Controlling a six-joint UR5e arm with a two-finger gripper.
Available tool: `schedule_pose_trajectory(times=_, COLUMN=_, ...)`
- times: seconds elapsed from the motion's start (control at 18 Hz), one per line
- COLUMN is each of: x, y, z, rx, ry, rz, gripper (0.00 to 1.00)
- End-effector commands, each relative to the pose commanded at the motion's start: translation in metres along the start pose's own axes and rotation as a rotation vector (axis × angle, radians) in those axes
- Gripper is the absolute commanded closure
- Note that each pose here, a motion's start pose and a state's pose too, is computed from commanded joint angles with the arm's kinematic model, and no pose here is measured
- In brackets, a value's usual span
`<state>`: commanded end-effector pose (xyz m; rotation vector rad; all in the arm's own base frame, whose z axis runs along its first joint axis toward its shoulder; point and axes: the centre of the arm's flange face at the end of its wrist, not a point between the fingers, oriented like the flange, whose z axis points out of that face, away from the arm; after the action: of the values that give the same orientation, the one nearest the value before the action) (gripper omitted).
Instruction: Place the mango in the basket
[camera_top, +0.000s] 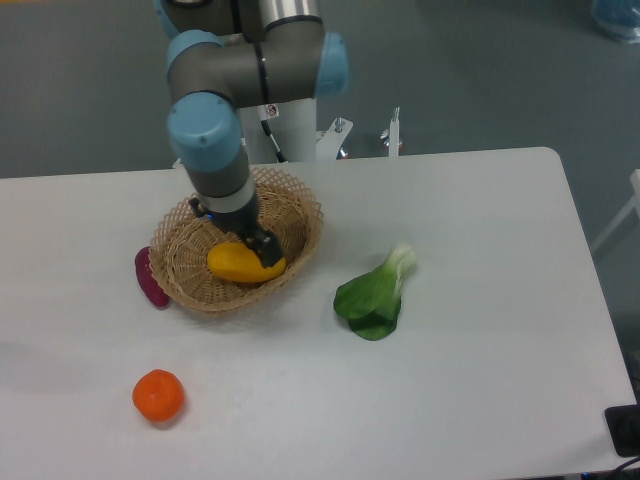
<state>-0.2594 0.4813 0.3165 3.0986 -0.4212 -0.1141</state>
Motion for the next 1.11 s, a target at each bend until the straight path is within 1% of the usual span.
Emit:
schedule_pose_trajectory(times=0.17, x=-0.052, y=0.016, z=-0.012, rx=0.017, ry=-0.028, rz=0.021, gripper=0.00)
schedule_pose_trajectory(times=0.28, x=-0.076, y=0.025, z=-0.015, rx=0.033, ry=-0.034, rz=-0.011, gripper=0.00)
schedule_pose_trajectory(times=0.44, x=-0.107, y=0.044, z=-0.011, rx=0.064, ry=-0.020, rz=-0.070, gripper=0.00)
schedule_pose_trajectory(times=0.5, x=-0.114, y=0.045, z=-0.012, rx=0.069, ry=-0.024, rz=-0.078, gripper=0.00)
schedule_pose_trajectory(times=0.67, x=-0.124, y=0.049, z=-0.012, rx=0.071, ry=-0.028, rz=-0.089, gripper=0.00)
schedule_pose_trajectory(times=1.0, x=-0.129, y=0.057, z=-0.011, rx=0.070, ry=-0.023, rz=-0.101, gripper=0.00)
schedule_pose_trajectory(times=1.11, x=-0.131, y=0.059, z=-0.012, rx=0.072, ry=-0.026, rz=-0.079, gripper=0.00)
